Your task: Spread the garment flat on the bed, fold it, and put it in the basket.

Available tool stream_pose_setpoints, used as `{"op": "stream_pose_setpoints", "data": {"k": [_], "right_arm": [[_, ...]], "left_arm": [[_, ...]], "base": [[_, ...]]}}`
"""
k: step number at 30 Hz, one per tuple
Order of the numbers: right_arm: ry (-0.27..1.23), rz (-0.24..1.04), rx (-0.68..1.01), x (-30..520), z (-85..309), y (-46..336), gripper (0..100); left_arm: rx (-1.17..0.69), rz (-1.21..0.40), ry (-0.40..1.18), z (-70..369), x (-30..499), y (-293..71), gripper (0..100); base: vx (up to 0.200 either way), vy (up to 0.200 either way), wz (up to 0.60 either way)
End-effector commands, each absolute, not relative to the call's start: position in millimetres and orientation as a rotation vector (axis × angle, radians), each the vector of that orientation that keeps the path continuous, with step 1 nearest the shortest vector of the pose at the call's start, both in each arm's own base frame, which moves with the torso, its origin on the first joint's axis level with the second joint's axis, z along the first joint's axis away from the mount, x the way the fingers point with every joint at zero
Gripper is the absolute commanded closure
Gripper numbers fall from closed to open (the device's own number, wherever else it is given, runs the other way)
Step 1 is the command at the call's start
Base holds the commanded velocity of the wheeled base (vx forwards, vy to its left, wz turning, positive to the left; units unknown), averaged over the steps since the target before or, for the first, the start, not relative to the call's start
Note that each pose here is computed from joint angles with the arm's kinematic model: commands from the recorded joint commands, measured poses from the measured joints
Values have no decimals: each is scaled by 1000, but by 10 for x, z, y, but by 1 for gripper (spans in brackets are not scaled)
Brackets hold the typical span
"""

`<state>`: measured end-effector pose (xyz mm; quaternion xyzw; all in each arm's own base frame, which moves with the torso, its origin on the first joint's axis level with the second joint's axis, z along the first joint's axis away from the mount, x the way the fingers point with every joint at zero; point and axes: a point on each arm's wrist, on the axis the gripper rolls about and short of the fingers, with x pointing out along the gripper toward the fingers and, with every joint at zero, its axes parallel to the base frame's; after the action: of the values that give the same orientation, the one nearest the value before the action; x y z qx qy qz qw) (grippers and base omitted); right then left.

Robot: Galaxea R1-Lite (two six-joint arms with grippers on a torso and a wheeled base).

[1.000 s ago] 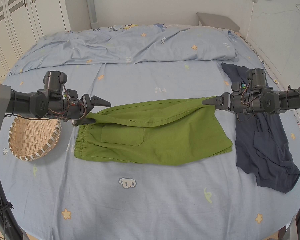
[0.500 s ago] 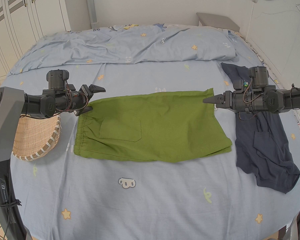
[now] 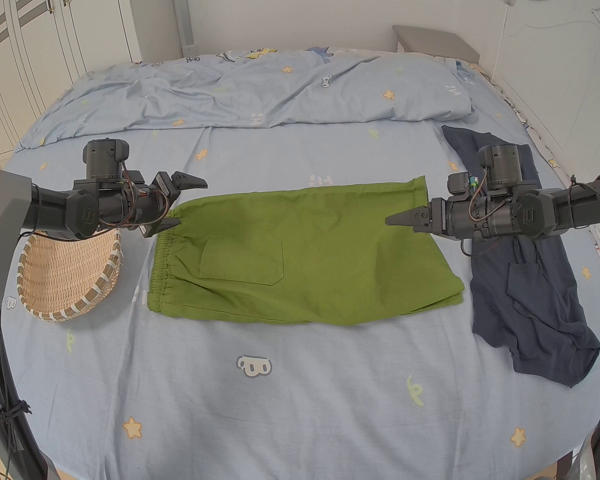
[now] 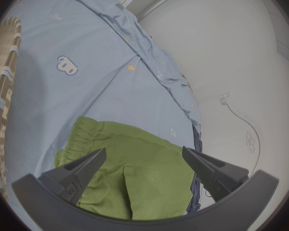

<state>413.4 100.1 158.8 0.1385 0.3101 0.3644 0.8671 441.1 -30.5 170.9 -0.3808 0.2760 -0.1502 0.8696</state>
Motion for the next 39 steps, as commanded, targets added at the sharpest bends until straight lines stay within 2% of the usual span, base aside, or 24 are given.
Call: {"op": "stream_pose_setpoints", "data": {"k": [1,6,9,17,26,39], "right_arm": [[690,792,285,4119,1420,1162,0],[749,767,290,4216,1117,1230,0],[787,645,268,4282,914,1157,0],[820,552,295,4283,851,810,0],[759,560,295,4084,1213,747,0],[594,579,309,3856,1898,683,0]], "left_arm": [[-790,-333,550,1906,4245,-307,0],[-776,-333,549,1873,4154,-296,0],[-763,-342,530,1779,4160,-296,0],[-762,-344,517,1735,4215,-280,0],[-767,-327,553,1620,4229,-261,0],[-712,-310,674,1319,3431,-52,0]], "base": [[0,0,0],[0,0,0],[0,0,0],[0,0,0],[0,0,0],[0,0,0]]}}
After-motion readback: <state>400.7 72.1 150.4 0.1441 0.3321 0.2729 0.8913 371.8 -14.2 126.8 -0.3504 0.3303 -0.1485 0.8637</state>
